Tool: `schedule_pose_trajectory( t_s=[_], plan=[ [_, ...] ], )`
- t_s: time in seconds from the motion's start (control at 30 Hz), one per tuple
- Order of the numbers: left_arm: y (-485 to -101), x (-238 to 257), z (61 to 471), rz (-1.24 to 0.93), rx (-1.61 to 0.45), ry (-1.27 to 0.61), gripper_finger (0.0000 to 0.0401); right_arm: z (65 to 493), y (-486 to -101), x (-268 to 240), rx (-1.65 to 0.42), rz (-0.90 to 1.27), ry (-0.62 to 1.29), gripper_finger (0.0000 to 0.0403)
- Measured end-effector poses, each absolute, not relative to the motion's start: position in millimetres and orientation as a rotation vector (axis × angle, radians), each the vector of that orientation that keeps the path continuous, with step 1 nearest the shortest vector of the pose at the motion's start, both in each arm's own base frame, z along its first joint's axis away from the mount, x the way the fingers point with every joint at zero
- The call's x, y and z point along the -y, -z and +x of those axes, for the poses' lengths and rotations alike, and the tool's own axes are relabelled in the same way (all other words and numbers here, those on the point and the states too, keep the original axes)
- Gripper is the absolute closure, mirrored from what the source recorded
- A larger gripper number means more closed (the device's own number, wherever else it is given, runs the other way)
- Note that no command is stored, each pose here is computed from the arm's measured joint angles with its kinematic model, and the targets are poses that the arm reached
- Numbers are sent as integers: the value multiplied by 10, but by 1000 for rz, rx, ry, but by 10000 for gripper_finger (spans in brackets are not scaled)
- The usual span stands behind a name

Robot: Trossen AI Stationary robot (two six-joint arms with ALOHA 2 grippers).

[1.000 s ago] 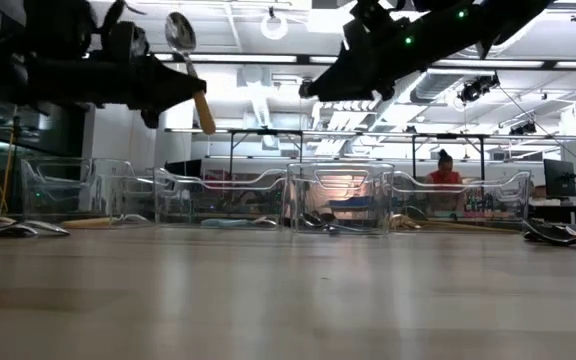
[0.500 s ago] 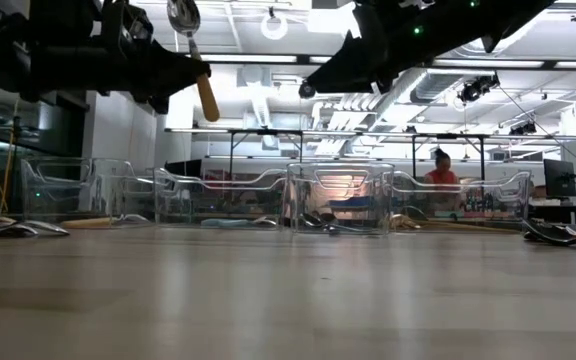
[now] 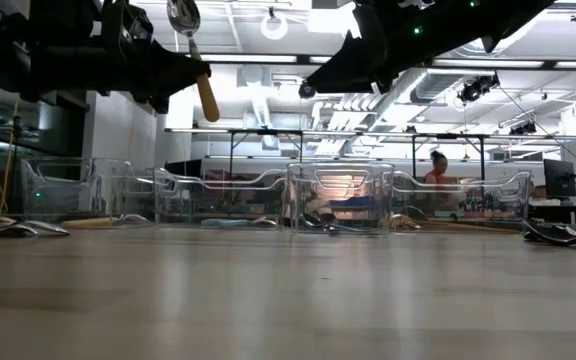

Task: Sort silverware by color (type)
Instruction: Put the yellow spoon into the left transparent bin

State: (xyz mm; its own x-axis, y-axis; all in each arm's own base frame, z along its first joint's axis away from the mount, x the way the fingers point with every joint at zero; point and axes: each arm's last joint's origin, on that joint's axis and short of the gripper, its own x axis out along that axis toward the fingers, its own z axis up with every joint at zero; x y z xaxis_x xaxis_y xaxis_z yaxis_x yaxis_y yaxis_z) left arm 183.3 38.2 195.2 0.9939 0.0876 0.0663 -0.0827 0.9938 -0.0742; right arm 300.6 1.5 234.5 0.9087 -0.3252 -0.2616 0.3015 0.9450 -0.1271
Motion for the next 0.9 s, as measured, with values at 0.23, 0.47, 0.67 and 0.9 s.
schedule_pose_trajectory(
  t_s=[0.23,0.47,0.67,0.9],
  plan=[
    [-1953,-383,1833,-69,70,-86,384,3006,-2345,-15,-284,-83,324,231],
    [-1953,-383,1833,-69,70,-88,384,3007,-2344,-14,-284,-82,325,231],
    [-1953,-386,1833,-70,70,-98,379,3007,-2344,-14,-284,-81,325,231],
    [-1952,-389,1833,-65,69,-108,384,3007,-2344,-14,-284,-81,326,231]
  ],
)
